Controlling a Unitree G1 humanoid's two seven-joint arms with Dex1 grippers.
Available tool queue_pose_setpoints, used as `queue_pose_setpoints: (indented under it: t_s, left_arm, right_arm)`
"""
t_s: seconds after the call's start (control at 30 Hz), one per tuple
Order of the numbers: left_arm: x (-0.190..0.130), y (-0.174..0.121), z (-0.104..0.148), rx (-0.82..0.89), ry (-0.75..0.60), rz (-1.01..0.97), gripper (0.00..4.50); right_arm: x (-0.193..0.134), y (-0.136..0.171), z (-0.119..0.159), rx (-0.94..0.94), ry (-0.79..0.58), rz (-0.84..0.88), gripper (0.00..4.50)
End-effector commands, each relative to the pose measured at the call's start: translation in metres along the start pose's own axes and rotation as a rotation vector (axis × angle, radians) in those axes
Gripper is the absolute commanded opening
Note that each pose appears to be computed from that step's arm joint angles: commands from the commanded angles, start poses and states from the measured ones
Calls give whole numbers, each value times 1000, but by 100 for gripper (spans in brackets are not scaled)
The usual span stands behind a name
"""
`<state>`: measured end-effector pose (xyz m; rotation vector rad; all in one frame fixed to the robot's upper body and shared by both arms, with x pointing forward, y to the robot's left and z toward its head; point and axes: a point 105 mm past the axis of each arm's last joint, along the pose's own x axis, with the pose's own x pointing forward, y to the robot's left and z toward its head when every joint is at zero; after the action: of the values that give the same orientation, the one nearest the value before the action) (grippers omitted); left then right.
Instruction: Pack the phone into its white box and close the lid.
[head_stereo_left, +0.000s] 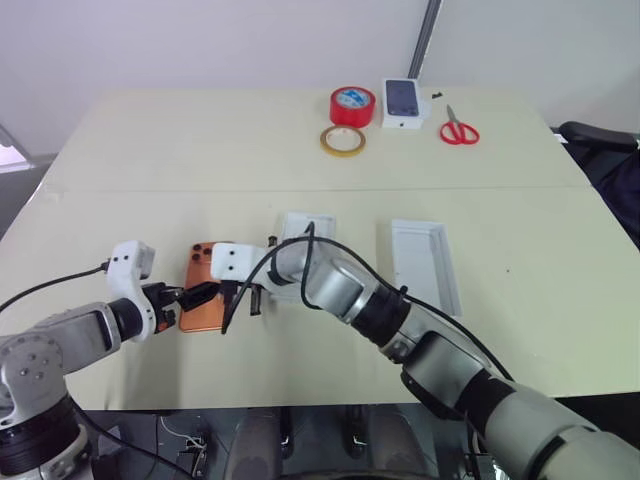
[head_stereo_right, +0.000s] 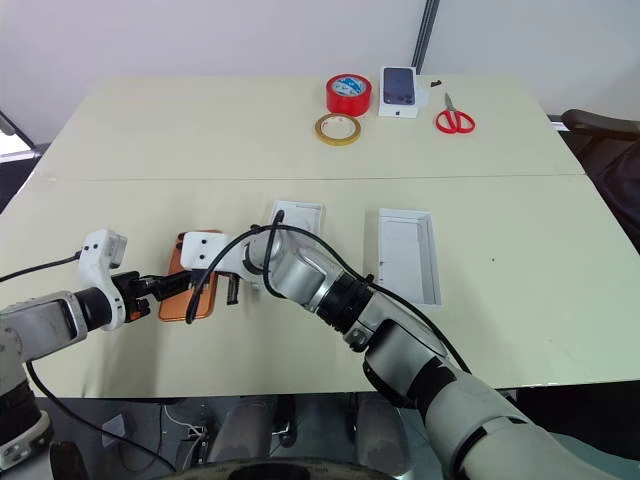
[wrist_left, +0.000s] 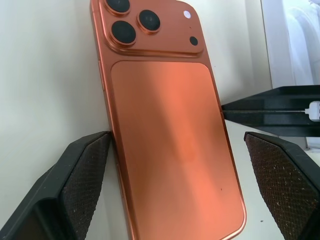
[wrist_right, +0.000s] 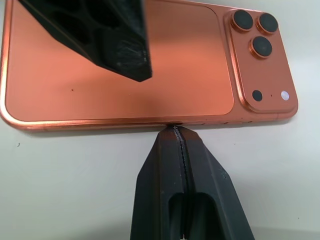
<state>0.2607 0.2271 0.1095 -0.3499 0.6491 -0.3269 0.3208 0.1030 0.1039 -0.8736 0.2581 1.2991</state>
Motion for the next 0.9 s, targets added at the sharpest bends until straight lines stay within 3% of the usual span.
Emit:
queue_pose_setpoints:
  t_s: [0.03, 0.63, 0.9]
  left_arm:
    - [8, -28, -12, -19, 60, -174, 448]
    - [13, -31, 2, -186, -39, -207, 448]
    - [7, -10, 10, -241, -81, -115, 448]
  right_arm:
    - [4, 7, 16, -28, -51, 17, 0]
    - [6, 9, 13, -29, -53, 17, 0]
    - [6, 8, 12, -23, -51, 13, 0]
